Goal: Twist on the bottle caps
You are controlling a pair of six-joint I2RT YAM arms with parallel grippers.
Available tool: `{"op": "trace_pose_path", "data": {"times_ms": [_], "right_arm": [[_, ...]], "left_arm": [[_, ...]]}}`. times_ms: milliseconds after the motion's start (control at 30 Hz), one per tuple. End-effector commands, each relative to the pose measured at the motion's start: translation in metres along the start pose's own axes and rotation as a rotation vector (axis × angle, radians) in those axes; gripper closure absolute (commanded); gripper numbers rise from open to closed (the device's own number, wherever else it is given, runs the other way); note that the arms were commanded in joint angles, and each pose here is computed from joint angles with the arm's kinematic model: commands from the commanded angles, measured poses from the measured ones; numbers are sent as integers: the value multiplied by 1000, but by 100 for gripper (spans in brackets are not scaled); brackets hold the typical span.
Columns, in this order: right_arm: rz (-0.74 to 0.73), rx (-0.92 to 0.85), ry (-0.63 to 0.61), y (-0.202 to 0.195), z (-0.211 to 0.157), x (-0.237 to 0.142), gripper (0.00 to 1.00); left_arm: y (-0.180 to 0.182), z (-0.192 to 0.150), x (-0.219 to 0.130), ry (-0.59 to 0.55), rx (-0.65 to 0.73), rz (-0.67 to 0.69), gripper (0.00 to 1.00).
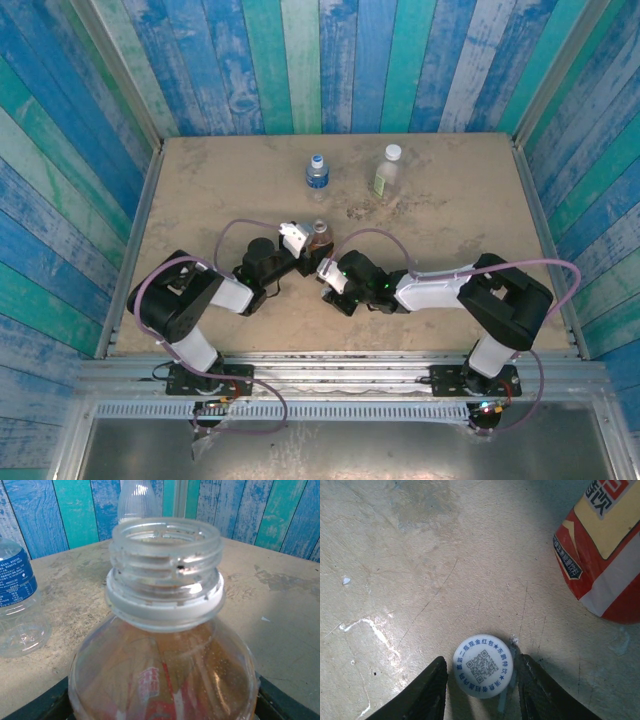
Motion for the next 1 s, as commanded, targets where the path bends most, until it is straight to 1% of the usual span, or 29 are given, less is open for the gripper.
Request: {"op": "trace_pose_path", "data": {"times_ms": [0,300,600,800,967], "right_arm": [[15,3,-40,5,14,1,61],[7,18,-59,4,19,4,62],[5,21,-53,4,18,1,70],[3,59,-61,5,17,-7,71],[-38,78,-54,0,12,-26,71]], "left_arm": [[1,-6,0,37,13,13,37],[8,-7,0,41,5,56,37],[8,-7,0,40,5,51,37],[7,-8,1,47,11,44,37],[3,-10,1,51,20,19,36]]}}
Point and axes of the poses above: each hand's point on the last joint's axis, 136 mm out from that joint toward the fingers, its own x axis out along the fingers, its own y axis along the line the jaws close on, z = x × y, the point moved 1 cm from there along -x, back along the fingers, and after that the axes turned 2 degrees about -x, right-handed, at the moved point
